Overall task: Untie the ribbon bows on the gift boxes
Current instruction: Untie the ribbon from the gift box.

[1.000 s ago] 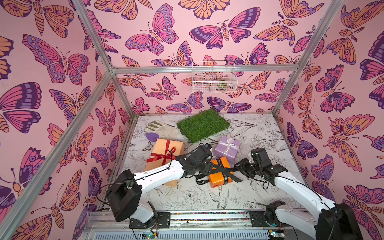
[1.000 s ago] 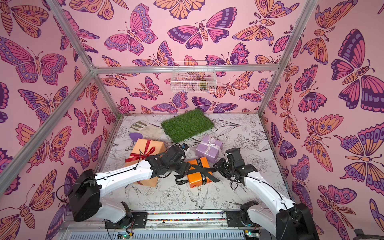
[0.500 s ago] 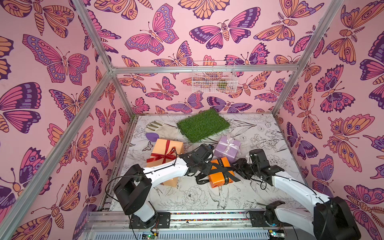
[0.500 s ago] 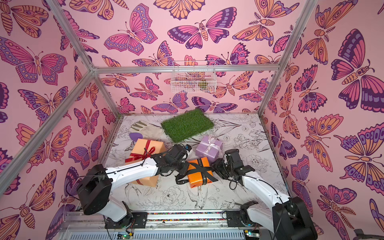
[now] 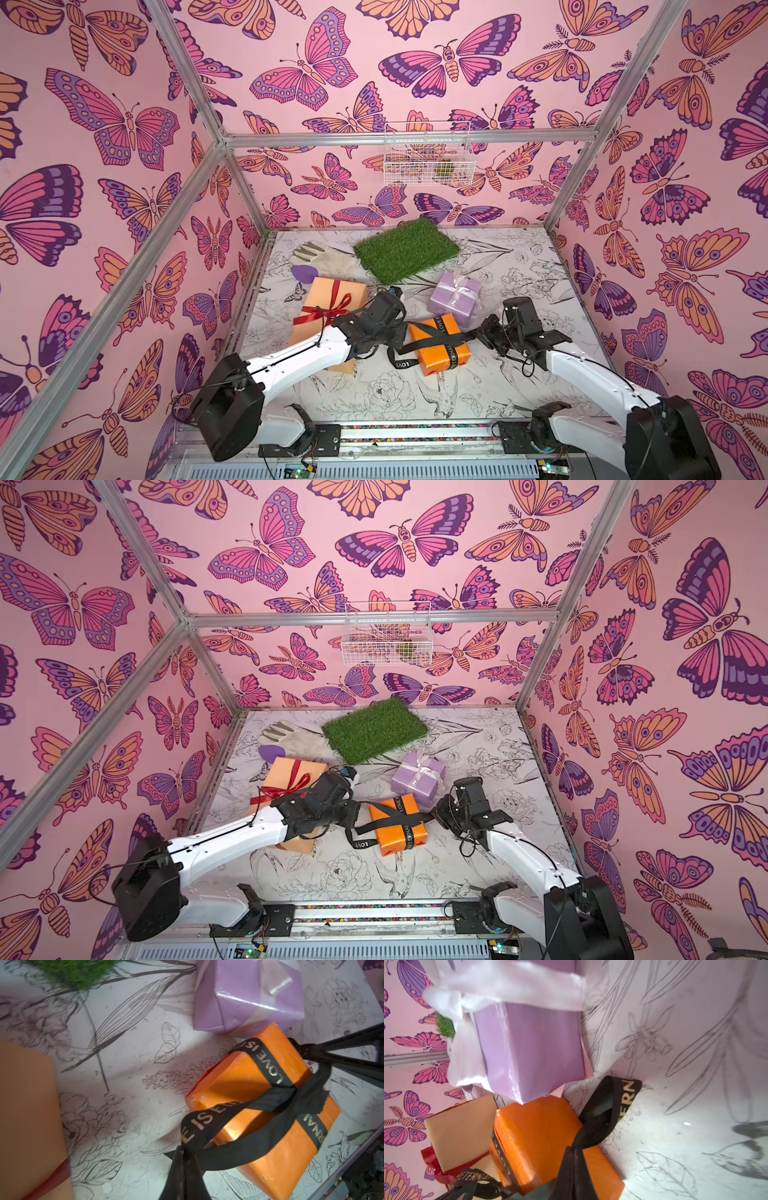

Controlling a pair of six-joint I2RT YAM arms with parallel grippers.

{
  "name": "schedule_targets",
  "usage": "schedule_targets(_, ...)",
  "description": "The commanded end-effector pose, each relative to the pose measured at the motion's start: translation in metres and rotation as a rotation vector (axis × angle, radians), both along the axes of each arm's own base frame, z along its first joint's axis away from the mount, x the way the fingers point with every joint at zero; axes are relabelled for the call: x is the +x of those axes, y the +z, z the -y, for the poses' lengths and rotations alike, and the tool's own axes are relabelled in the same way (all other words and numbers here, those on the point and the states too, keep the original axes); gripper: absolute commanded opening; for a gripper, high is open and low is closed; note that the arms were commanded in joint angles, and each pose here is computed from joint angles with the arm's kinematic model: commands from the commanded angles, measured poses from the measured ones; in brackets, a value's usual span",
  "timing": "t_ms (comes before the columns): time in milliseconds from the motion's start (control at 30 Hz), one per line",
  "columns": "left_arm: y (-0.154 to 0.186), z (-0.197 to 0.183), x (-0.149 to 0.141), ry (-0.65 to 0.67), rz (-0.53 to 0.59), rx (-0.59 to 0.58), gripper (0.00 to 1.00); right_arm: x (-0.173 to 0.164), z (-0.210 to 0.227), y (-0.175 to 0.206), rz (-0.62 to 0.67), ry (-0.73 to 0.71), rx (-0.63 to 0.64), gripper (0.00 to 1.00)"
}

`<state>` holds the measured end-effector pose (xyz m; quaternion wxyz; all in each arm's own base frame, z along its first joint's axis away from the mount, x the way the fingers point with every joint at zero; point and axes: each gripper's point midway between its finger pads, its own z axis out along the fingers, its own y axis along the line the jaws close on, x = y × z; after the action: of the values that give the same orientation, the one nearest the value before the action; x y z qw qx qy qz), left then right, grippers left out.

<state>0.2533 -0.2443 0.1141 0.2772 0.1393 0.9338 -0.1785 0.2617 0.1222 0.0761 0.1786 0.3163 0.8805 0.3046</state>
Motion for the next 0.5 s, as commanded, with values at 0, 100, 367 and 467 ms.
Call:
schedule_targets(0, -0.027, -0.033, -0.012, 0.154, -0.107, 0.012, 0.00, -0.007, 0.031, -0.006, -0.018, -0.042, -0.103, 0.00)
schedule_targets(100, -0.029, -0.050, -0.017, 0.236, -0.127, -0.016, 0.00, -0.012, 0.059, -0.009, -0.033, -0.087, -0.168, 0.00)
schedule_targets(367, -0.046, -0.071, -0.021, 0.327, -0.198, 0.051, 0.02, -0.026, 0.100, -0.015, -0.080, -0.120, -0.257, 0.00)
schedule_targets(467, -0.045, -0.069, -0.020, 0.323, -0.202, 0.052, 0.02, -0.025, 0.101, -0.010, -0.079, -0.106, -0.273, 0.05)
